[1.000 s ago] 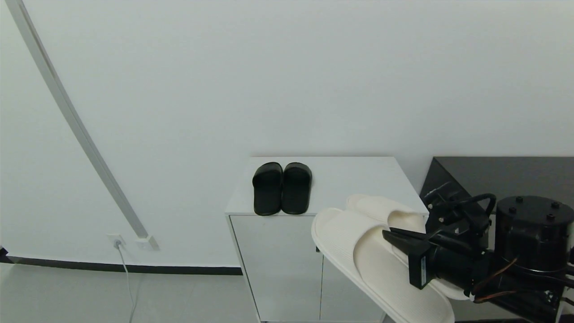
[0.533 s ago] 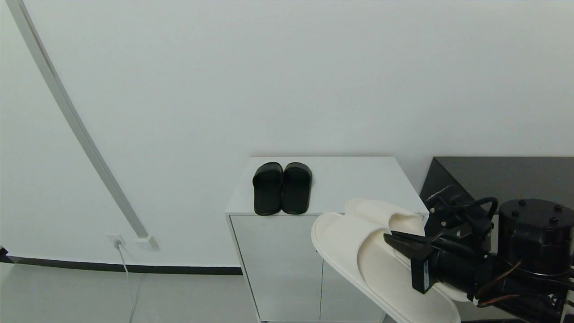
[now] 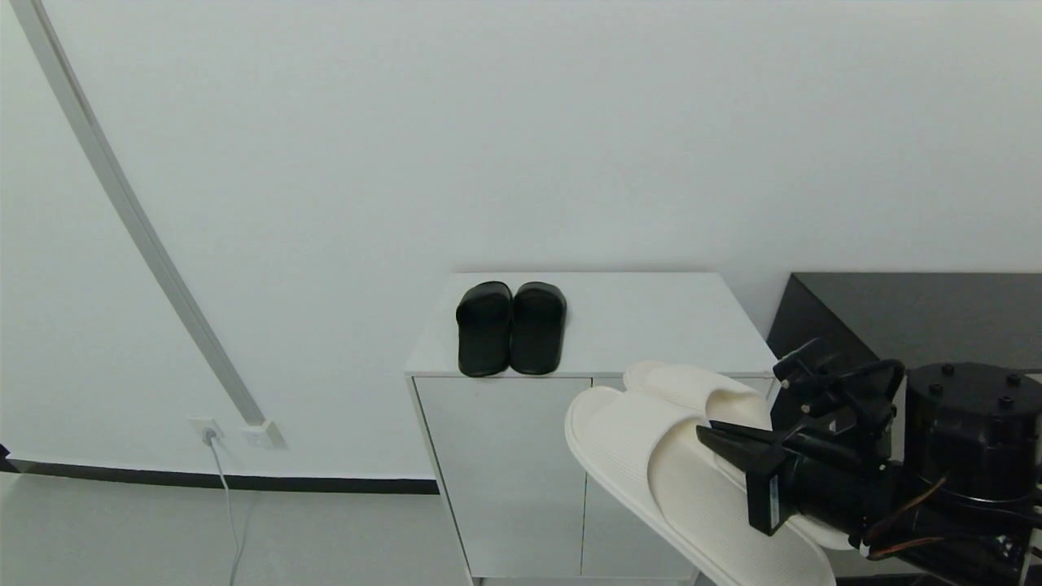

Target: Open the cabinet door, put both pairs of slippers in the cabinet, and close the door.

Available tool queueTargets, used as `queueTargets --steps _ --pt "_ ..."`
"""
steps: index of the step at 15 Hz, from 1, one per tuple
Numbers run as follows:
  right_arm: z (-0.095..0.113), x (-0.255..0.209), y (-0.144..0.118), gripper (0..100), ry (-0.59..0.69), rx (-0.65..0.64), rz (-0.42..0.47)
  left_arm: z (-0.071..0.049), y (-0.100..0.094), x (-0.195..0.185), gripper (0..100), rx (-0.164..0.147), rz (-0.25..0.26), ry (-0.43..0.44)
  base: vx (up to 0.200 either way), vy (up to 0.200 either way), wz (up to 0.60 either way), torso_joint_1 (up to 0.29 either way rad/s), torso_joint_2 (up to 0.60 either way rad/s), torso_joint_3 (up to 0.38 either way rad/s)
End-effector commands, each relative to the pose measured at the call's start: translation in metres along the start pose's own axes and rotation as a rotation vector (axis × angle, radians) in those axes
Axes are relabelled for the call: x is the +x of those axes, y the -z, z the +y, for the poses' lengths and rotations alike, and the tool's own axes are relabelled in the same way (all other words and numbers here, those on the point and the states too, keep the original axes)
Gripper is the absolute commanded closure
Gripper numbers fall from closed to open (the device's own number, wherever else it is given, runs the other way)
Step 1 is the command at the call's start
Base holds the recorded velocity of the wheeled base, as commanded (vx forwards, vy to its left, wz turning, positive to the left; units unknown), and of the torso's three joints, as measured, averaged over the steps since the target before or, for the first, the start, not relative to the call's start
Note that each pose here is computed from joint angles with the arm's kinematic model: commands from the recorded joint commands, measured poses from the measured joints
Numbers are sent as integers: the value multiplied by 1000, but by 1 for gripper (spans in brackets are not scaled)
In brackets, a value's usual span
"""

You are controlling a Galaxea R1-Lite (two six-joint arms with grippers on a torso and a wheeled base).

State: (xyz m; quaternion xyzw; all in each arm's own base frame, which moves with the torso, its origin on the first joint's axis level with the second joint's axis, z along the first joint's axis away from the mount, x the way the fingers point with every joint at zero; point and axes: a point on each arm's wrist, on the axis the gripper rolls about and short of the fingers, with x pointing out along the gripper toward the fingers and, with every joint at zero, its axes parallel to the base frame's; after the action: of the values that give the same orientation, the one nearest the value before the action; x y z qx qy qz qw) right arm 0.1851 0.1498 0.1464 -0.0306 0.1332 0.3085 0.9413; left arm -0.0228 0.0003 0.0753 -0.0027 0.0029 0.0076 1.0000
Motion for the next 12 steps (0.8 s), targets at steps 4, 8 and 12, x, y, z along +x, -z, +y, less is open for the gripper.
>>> queueTargets --steps 4,8,12 --pt "0 0 1 100 -1 -4 6 0 0 0 100 -1 0 0 0 0 0 -156 346 185" --pt "0 0 3 100 0 -4 13 0 0 0 100 1 0 0 0 0 0 -155 357 199" --pt "0 -1 5 100 0 -4 17 0 0 0 100 -1 0 0 0 0 0 -161 383 218"
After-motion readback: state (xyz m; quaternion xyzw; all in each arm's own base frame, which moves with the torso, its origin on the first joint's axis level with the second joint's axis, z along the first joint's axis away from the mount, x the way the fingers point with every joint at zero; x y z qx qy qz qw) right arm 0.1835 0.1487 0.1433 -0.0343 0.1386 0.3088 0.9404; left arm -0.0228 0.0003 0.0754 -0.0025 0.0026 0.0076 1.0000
